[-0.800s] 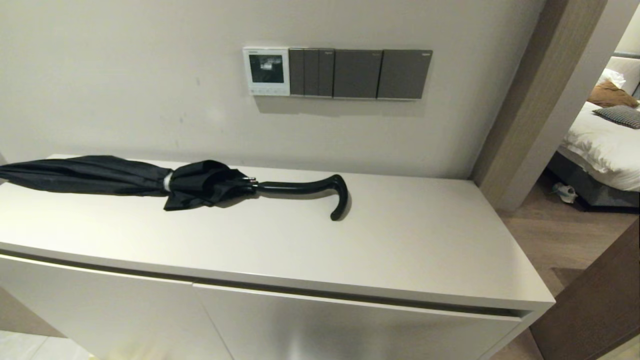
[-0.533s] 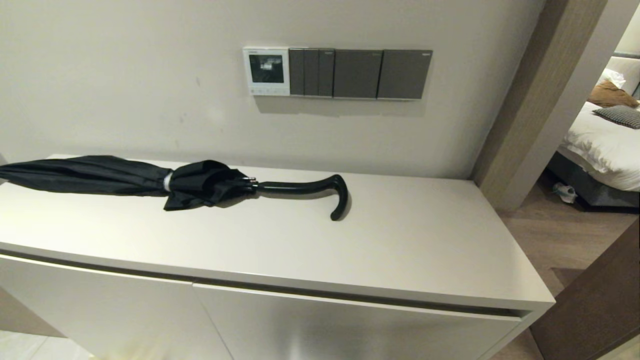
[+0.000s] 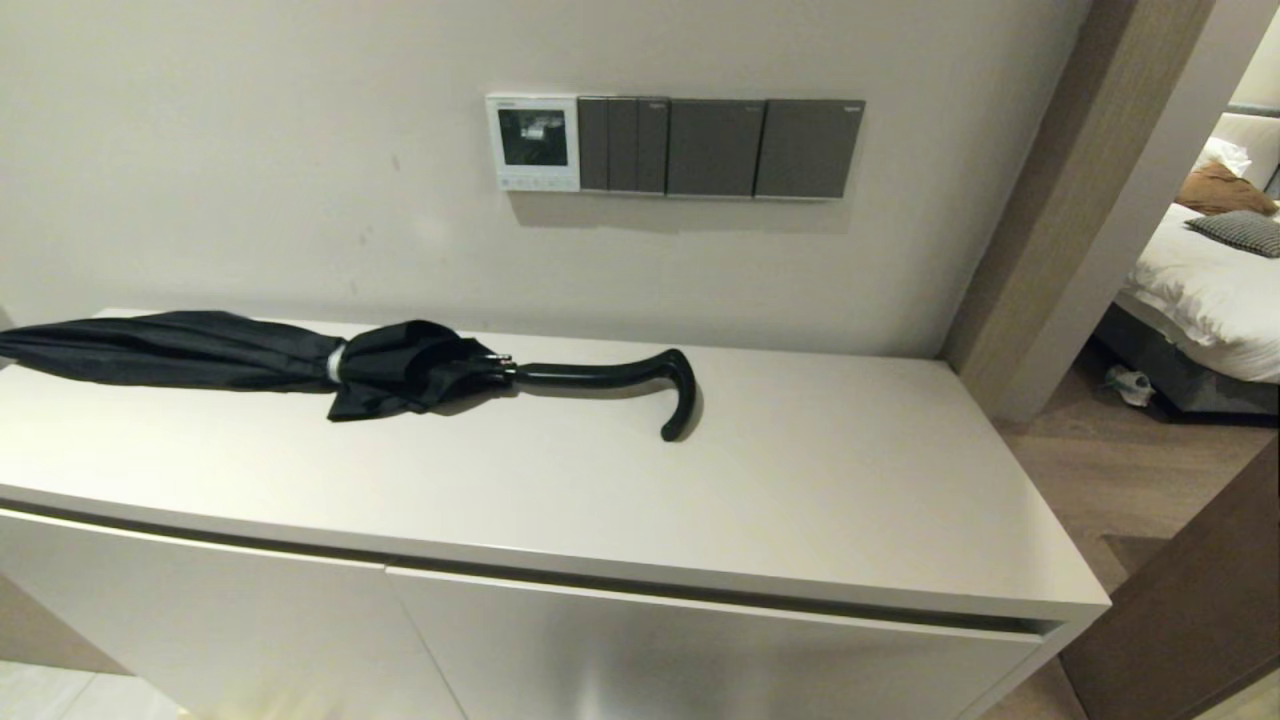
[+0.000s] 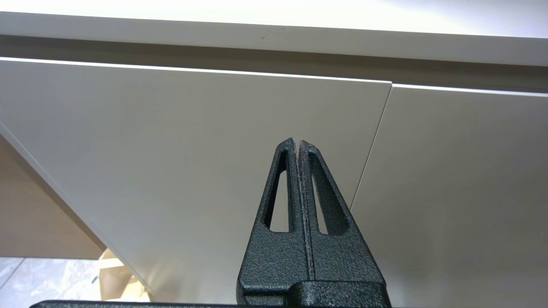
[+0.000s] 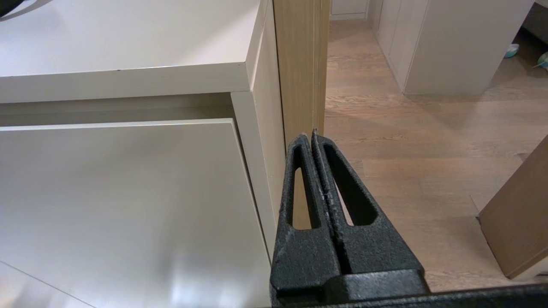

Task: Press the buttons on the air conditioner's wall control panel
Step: Turn on the central air conditioner

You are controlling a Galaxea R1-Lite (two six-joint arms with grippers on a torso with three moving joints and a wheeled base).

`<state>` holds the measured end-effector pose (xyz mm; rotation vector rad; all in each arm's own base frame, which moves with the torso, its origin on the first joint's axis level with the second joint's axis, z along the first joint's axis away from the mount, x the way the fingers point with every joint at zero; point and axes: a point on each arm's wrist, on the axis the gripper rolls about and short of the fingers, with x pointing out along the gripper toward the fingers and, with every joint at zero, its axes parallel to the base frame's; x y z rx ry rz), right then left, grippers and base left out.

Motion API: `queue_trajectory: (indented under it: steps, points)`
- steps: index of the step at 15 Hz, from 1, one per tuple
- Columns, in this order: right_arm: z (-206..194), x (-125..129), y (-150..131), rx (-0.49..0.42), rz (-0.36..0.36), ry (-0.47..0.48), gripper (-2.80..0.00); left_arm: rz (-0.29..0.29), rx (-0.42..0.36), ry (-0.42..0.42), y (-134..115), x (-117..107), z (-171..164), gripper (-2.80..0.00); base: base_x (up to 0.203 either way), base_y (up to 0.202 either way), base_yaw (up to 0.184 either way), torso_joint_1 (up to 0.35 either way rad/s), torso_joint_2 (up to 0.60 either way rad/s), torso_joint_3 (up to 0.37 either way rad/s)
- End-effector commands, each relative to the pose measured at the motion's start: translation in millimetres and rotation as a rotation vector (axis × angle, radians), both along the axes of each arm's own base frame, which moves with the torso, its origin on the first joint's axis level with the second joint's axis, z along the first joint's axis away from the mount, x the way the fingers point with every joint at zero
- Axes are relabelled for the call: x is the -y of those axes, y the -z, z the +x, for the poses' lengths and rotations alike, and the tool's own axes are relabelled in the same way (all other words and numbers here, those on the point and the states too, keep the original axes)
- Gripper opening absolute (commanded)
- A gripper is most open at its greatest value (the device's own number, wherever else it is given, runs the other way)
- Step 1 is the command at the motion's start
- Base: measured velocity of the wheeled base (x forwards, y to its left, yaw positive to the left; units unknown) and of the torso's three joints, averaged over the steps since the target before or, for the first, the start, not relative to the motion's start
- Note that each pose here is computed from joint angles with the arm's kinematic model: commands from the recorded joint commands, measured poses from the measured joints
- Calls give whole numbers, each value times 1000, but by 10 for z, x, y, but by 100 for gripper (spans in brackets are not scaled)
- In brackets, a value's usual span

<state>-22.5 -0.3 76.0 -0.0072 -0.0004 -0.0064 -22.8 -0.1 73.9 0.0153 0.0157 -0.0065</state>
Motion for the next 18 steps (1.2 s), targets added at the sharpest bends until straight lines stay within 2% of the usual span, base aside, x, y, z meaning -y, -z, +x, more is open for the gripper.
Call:
queue_trajectory:
  steps: [1, 3, 5, 7, 11, 14, 16, 18]
  points:
    - [3, 0, 8, -3, 0, 0, -280, 0, 0, 0, 0, 0, 0, -280, 0, 0, 0, 0, 0, 0]
    - [3, 0, 8, -3, 0, 0, -280, -2, 23, -2, -42, 0, -8, -280, 0, 0, 0, 0, 0, 0]
    - [3, 0, 8, -3, 0, 0, -280, -23, 122, -18, -306, -4, -94, -280, 0, 0, 0, 0, 0, 0]
    - [3, 0, 8, -3, 0, 0, -280, -30, 159, -19, -499, -5, -196, -280, 0, 0, 0, 0, 0, 0]
    - [3, 0, 8, -3, 0, 0, -280, -32, 141, -5, -676, -2, -271, -280, 0, 0, 0, 0, 0, 0]
    - [3, 0, 5, 0, 4, 0, -280, -69, 87, 32, -1192, 0, -102, -280, 0, 0, 0, 0, 0, 0]
    - [3, 0, 5, 0, 6, 0, -280, -106, 99, 62, -1489, 2, -3, -280, 0, 0, 0, 0, 0, 0]
    - [3, 0, 7, -2, 6, 0, -280, -133, 54, 78, -1752, 14, 328, -280, 0, 0, 0, 0, 0, 0]
